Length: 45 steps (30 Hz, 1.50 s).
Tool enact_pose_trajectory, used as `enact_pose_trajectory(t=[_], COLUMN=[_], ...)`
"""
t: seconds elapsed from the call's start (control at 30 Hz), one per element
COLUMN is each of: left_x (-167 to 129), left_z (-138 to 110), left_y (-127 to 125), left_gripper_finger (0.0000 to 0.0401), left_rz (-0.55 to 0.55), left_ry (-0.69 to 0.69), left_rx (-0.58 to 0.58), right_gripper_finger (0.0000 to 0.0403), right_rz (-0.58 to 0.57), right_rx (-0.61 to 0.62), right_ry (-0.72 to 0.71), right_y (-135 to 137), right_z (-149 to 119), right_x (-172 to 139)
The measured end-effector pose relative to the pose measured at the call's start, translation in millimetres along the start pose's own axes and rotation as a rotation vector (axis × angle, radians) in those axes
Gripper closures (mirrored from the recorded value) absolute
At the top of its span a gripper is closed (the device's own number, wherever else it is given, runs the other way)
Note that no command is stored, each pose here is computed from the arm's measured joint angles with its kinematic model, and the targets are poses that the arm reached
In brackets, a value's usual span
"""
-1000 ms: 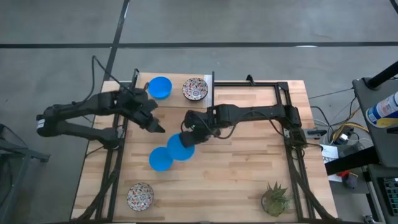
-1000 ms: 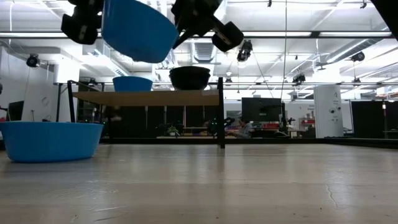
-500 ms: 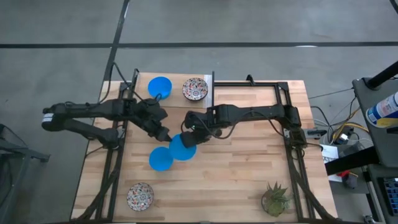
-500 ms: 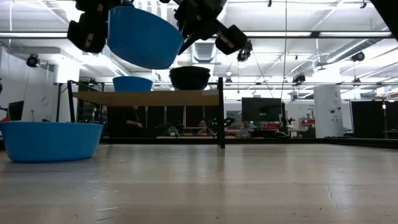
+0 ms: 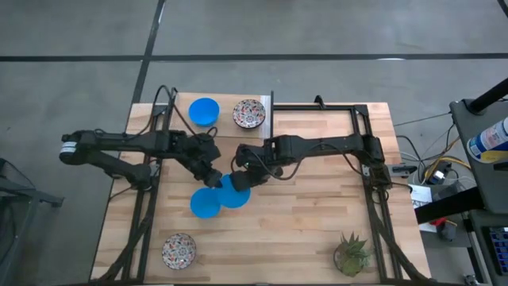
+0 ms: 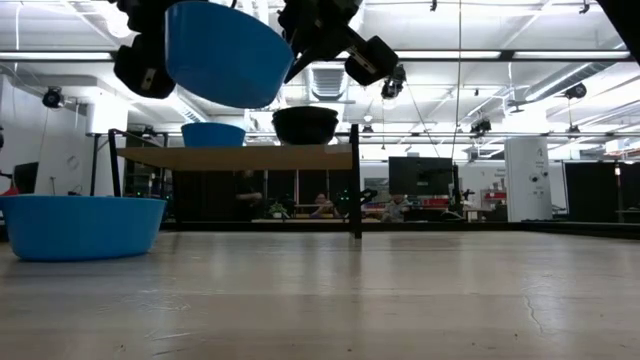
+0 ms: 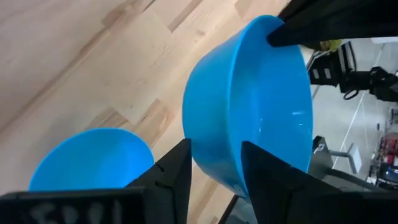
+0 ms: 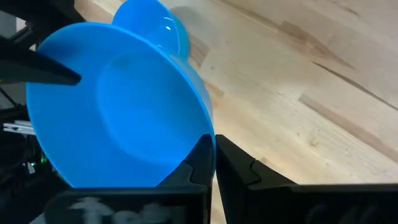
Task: Pick & Place Mini bowls
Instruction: Stack the right blue bowl on top of the blue bowl on the shelf
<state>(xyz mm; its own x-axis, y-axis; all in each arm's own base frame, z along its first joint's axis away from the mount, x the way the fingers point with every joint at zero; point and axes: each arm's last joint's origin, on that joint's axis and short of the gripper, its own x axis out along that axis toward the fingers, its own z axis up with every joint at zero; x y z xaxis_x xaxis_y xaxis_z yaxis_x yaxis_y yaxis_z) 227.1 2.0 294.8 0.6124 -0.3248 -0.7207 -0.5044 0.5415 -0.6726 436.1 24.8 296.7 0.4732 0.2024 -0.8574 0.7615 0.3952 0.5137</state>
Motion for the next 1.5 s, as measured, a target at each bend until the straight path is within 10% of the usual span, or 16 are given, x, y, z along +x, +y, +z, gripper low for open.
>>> enact_pose_trajectory(t=[0.3, 0.53, 0.97, 1.5], left_x=[1, -1, -35, -127], left_z=[-2, -5, -9, 16], left_y=[4, 10, 13, 33], left_gripper_finger=[0.0388, 0.0399, 0.0401, 0.0401], left_rz=[0.046, 0.126, 0.099, 0.111], left_ry=[0.008, 0.009, -0.130, -0.531], left_rx=[0.002, 0.014, 0.041, -0.065], right_gripper_finger=[0.0394, 0.0376, 0.0221, 0.0216], right_rz=[0.043, 0.126, 0.271, 0.312], right_rx=[-0.020, -0.051, -0.143, -0.263], right_ry=[-0.005, -0.049, -0.160, -0.406], right_y=[5, 13, 39, 57], right_z=[-1, 2, 10, 13], right_x=[0, -1, -43, -88])
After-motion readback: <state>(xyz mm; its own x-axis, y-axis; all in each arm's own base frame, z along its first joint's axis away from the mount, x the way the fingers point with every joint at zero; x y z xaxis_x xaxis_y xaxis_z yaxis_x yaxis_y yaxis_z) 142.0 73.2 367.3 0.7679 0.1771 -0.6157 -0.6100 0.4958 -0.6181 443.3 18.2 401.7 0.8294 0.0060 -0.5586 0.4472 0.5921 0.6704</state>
